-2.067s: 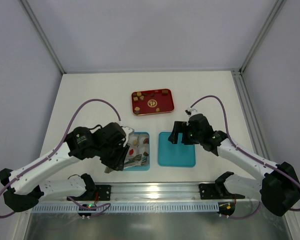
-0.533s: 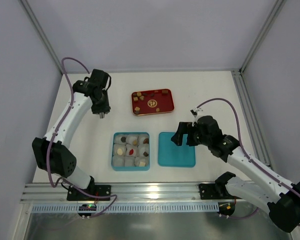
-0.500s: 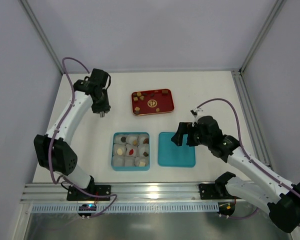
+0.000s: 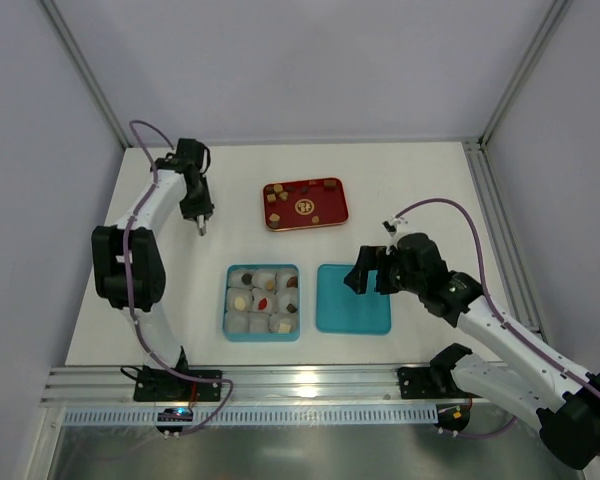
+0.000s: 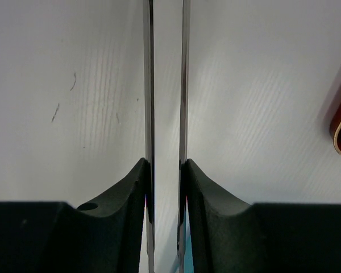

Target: Pack the chocolate

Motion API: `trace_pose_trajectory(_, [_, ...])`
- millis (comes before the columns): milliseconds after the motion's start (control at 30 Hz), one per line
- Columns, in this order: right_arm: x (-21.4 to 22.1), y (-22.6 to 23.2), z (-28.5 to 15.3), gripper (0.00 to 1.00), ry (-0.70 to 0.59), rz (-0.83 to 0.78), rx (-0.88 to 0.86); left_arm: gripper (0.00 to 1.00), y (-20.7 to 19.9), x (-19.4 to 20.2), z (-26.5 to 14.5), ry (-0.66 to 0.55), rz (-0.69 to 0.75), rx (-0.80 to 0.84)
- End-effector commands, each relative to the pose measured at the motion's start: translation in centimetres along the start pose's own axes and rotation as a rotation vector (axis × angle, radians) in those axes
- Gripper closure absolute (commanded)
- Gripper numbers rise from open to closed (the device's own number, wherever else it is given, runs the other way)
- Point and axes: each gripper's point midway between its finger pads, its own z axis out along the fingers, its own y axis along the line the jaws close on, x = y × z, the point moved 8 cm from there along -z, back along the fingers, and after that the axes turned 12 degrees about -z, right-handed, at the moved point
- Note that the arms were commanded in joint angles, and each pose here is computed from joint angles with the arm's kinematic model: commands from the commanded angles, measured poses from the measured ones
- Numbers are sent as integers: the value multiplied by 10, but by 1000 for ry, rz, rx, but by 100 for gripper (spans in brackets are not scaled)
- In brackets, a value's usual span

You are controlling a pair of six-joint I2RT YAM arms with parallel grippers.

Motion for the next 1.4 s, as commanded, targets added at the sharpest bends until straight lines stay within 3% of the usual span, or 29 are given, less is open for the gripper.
trace_pose_trajectory(0, [-8, 3, -2, 0, -28, -19, -12, 69, 1, -5, 23, 4, 30, 9])
trace_pose_trajectory(433, [0, -2, 2, 0, -7, -8, 23, 63, 4, 1, 69, 88, 53, -49])
trace_pose_trajectory(700, [2, -3, 1, 0, -7, -6, 34, 50, 6, 4, 74, 99, 58, -67])
trace_pose_trajectory(1033, [3, -5, -1, 0, -3, -3, 46, 27, 8, 1, 62, 77, 60, -67])
trace_pose_trajectory(1367, [3, -8, -7, 0, -6, -3, 82, 23, -1, -31, 5, -51, 43, -1])
